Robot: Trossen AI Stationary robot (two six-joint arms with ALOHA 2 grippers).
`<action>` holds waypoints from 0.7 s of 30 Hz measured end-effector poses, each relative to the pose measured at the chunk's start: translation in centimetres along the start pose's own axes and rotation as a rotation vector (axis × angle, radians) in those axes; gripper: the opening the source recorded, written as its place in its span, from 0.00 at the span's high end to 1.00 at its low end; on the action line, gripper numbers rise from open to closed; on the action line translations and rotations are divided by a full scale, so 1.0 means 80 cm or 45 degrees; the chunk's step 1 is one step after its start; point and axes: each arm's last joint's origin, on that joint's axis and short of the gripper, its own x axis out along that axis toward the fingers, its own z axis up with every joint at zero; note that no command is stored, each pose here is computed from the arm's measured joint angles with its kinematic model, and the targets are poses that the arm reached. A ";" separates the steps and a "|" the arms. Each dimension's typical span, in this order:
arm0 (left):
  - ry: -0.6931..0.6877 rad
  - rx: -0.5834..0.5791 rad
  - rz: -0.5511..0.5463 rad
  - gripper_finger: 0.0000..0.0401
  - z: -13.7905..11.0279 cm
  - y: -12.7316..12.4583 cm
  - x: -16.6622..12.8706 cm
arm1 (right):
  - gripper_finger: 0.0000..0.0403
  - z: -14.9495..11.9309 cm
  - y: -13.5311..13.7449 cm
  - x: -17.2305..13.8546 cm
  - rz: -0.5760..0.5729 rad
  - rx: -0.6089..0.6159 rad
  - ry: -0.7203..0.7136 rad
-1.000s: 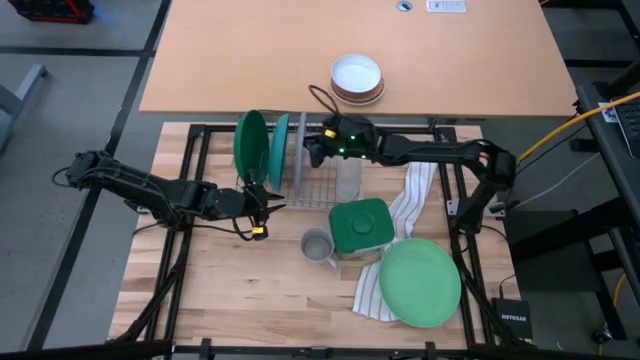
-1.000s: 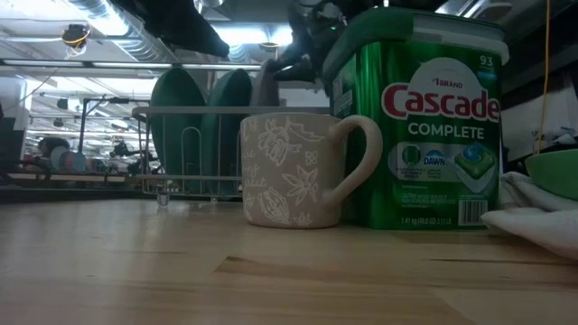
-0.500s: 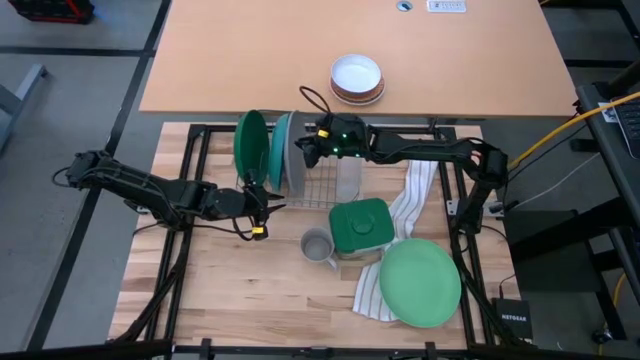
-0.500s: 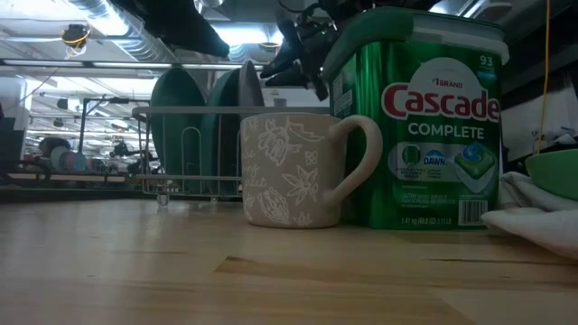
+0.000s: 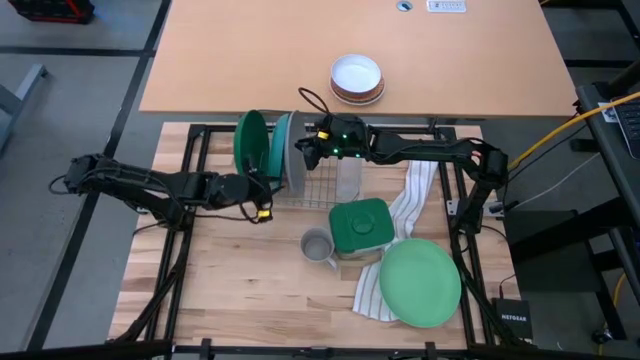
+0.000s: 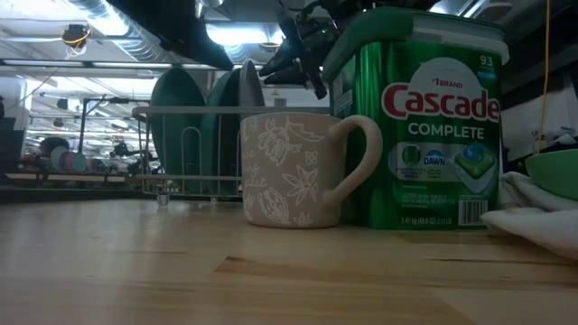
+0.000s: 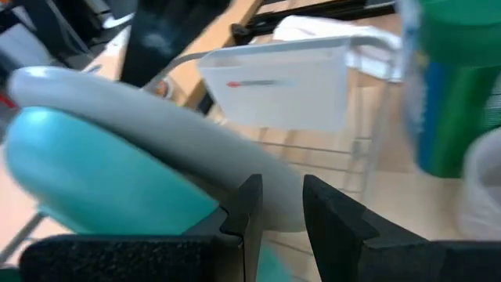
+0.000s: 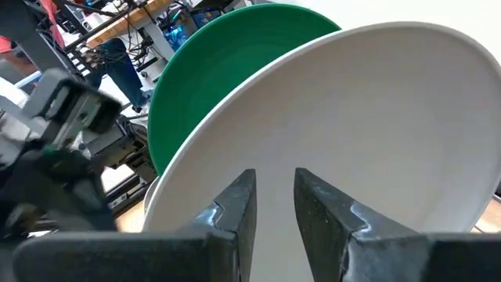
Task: Sort dishes
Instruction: Put the gray plate in the dish rack
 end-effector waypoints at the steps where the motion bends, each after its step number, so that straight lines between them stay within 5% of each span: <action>1: 0.006 0.010 0.016 0.79 0.000 0.004 0.002 | 0.78 0.000 0.000 0.000 0.000 0.000 0.000; 21: -0.032 0.073 0.092 0.79 0.004 0.033 0.016 | 0.78 0.006 0.003 -0.001 0.026 -0.036 -0.059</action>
